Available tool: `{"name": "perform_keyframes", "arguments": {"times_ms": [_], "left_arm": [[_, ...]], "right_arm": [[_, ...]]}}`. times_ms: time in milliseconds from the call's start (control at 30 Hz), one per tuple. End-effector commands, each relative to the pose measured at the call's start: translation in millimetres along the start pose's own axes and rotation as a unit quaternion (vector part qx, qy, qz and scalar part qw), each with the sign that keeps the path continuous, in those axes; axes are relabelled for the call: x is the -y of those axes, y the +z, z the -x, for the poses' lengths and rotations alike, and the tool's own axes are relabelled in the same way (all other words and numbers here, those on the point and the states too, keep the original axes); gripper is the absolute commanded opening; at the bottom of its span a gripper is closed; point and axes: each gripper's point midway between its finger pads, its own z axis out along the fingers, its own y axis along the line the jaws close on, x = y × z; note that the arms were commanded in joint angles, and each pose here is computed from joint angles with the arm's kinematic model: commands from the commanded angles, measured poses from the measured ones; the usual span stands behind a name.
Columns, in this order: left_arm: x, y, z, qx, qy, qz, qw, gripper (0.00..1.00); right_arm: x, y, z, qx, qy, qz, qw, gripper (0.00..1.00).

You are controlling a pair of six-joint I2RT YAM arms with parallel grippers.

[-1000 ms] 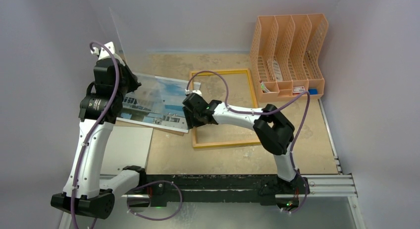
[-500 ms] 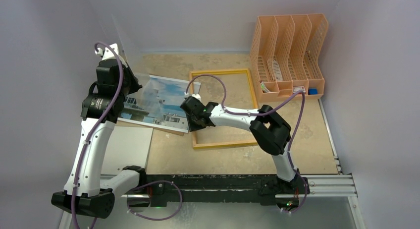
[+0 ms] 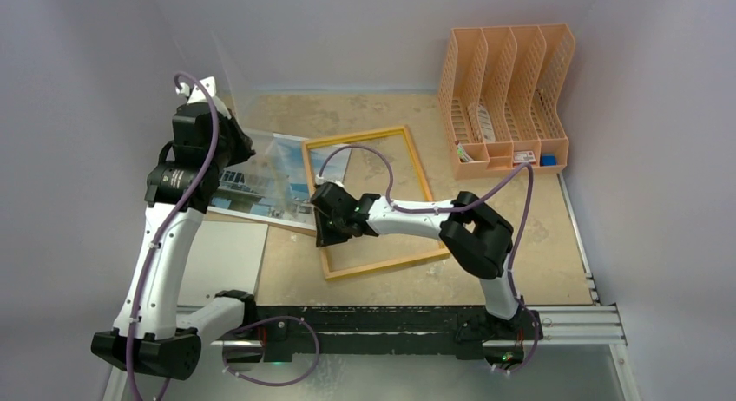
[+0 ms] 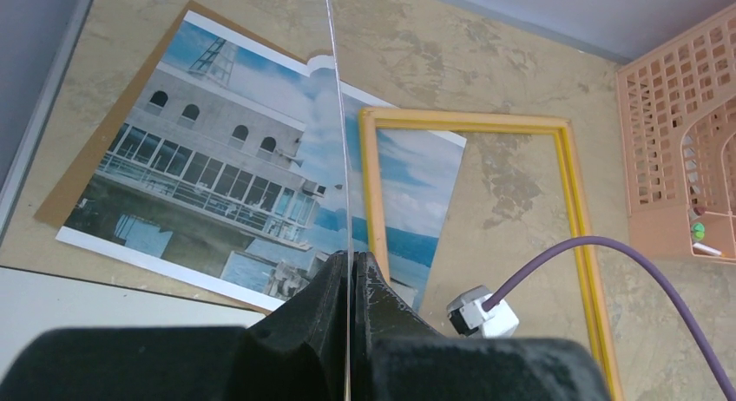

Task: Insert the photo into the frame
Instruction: Move the photo frame to the center of the board.

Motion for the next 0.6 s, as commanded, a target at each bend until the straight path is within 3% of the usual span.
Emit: {"name": "perform_keyframes", "arguments": {"times_ms": [0, 133, 300, 433, 567], "left_arm": [[16, 1, 24, 0.038, -0.001, -0.037, 0.999, 0.0], [16, 1, 29, 0.042, 0.007, -0.034, 0.999, 0.0], [12, -4, 38, 0.05, 0.032, -0.022, 0.998, 0.0], [22, -10, 46, 0.058, 0.058, -0.052, 0.995, 0.0], [49, -25, 62, 0.082, 0.076, -0.122, 0.986, 0.0]], "right_arm": [[-61, -32, 8, -0.008, 0.017, 0.133, 0.991, 0.27], [-59, -43, 29, 0.028, 0.026, 0.123, 0.992, 0.51], [-21, -68, 67, 0.083, 0.051, 0.117, 0.988, 0.57], [6, -96, 97, 0.135, 0.047, 0.164, 0.976, 0.59], [10, -136, 131, 0.199, 0.029, 0.235, 0.951, 0.75]]}}
